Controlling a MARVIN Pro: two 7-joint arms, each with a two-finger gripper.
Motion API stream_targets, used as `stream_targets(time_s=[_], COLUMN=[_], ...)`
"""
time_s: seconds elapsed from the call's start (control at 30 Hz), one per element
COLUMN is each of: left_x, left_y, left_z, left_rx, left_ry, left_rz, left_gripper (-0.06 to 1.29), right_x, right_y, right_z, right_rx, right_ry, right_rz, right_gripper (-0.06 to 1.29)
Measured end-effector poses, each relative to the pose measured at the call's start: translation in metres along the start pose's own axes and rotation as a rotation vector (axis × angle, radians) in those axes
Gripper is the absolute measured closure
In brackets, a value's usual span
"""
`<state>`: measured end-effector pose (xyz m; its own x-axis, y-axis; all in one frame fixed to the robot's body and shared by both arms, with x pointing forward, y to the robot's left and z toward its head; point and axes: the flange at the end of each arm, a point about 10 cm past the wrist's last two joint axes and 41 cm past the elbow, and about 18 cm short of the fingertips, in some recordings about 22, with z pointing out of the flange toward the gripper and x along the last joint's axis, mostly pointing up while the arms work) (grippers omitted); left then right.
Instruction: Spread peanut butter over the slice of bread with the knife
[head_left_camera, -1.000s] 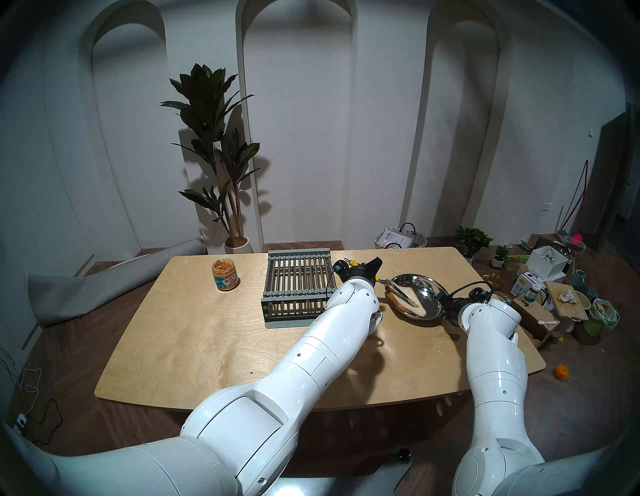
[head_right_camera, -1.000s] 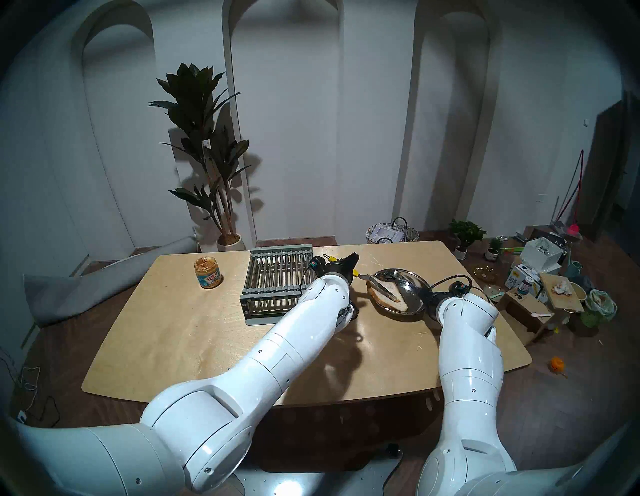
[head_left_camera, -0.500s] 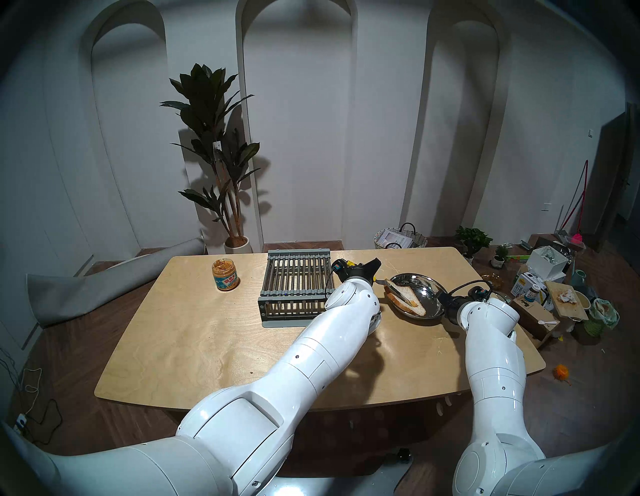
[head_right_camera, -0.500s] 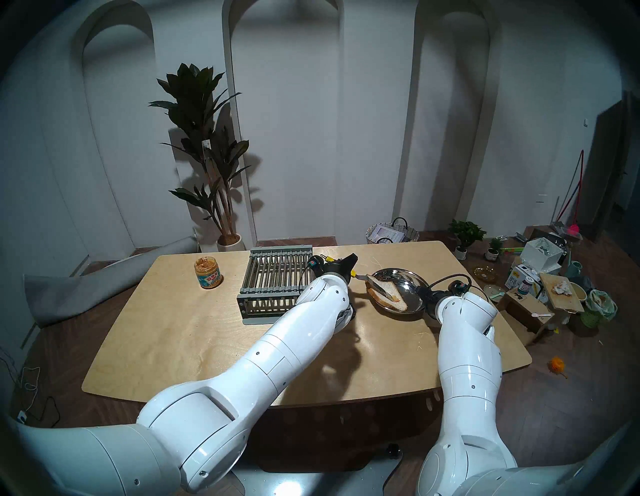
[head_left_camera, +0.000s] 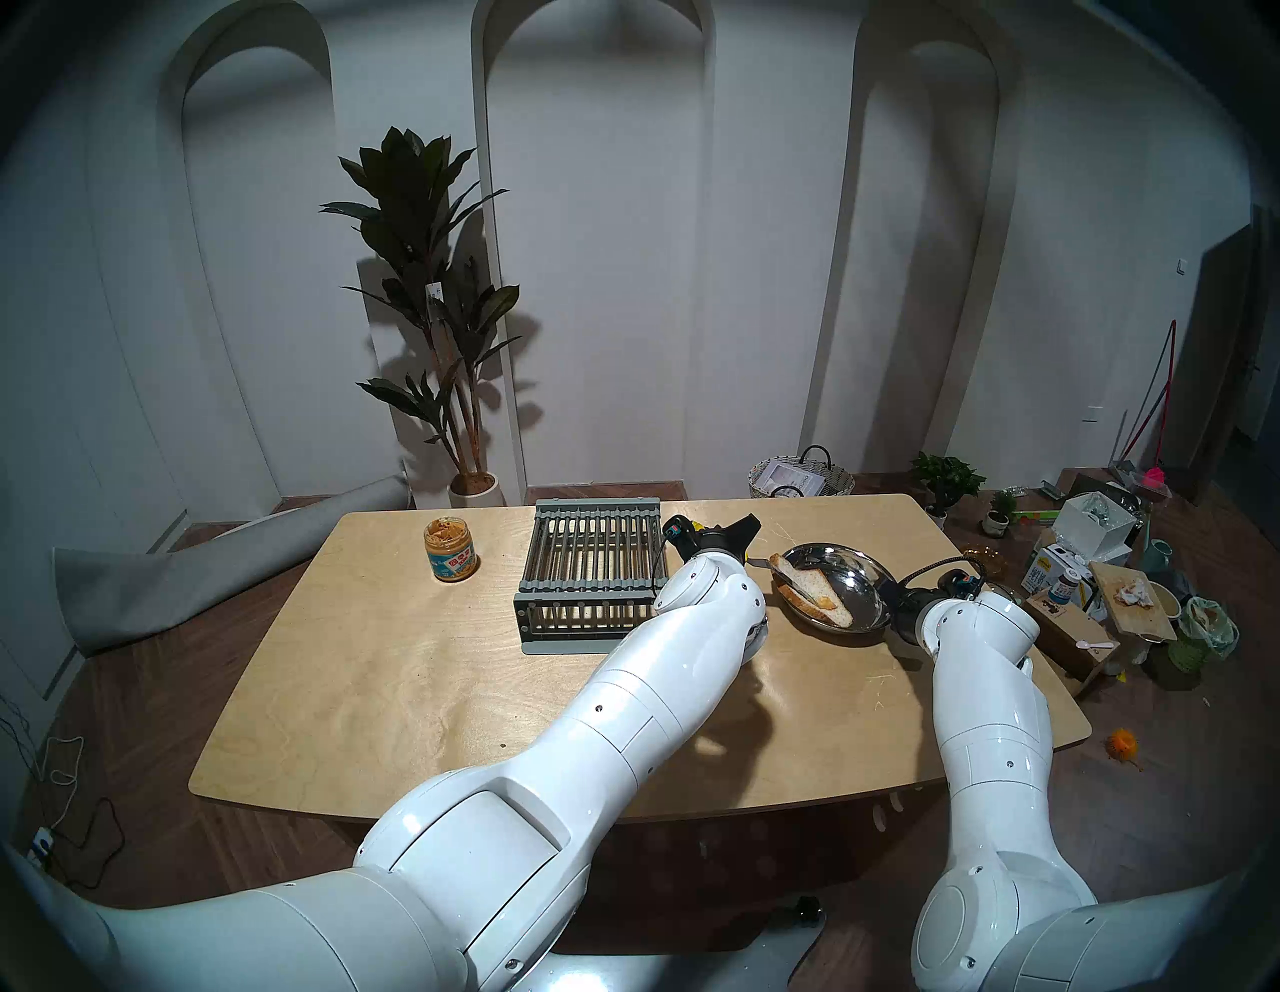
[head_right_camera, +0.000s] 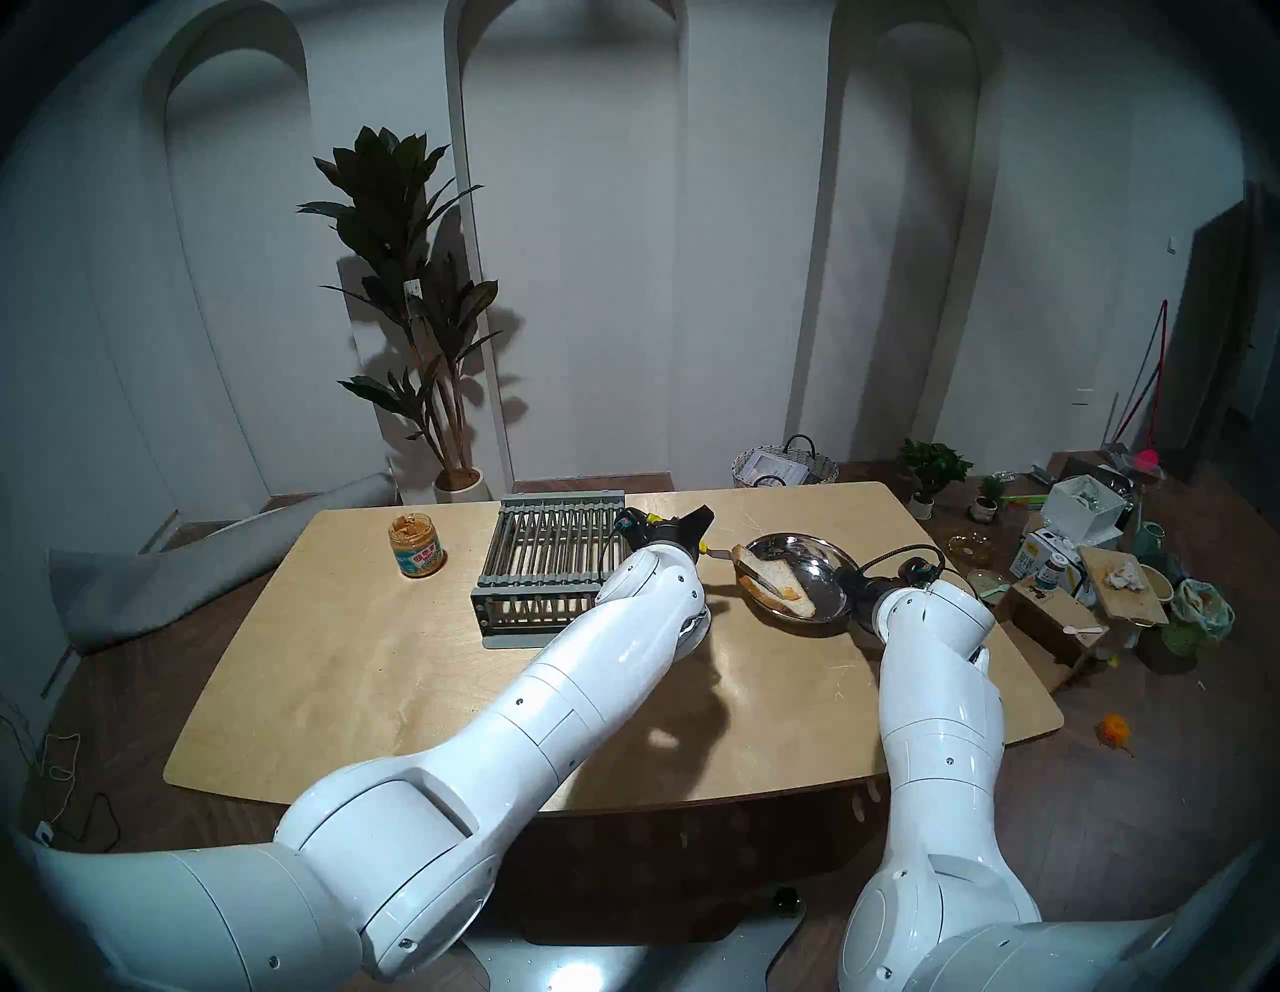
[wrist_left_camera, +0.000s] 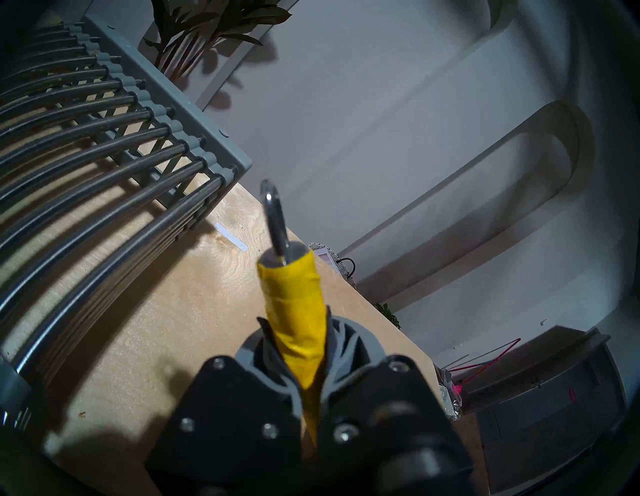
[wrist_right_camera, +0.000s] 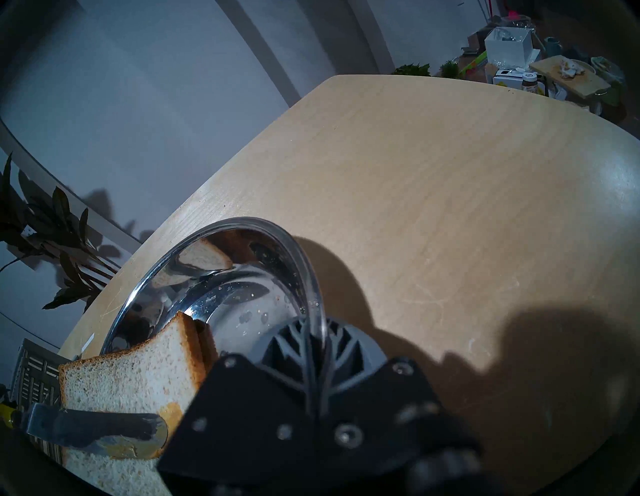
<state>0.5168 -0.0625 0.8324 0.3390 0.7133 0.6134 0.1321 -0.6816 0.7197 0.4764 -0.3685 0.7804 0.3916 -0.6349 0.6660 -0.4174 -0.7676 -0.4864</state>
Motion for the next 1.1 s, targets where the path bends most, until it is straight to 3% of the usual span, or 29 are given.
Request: stream_targets(time_s=[1.1], left_x=[0.001], left_y=[0.014], left_z=[-0.003], left_rx=[-0.034], left_ry=[0.002], left_rz=[-0.022], left_gripper=[1.21], right_x=[0.013], right_y=[0.018], right_z=[0.004], right_rx=[-0.007], right_ry=[0.01], right_rz=[0.034], right_gripper=[1.26])
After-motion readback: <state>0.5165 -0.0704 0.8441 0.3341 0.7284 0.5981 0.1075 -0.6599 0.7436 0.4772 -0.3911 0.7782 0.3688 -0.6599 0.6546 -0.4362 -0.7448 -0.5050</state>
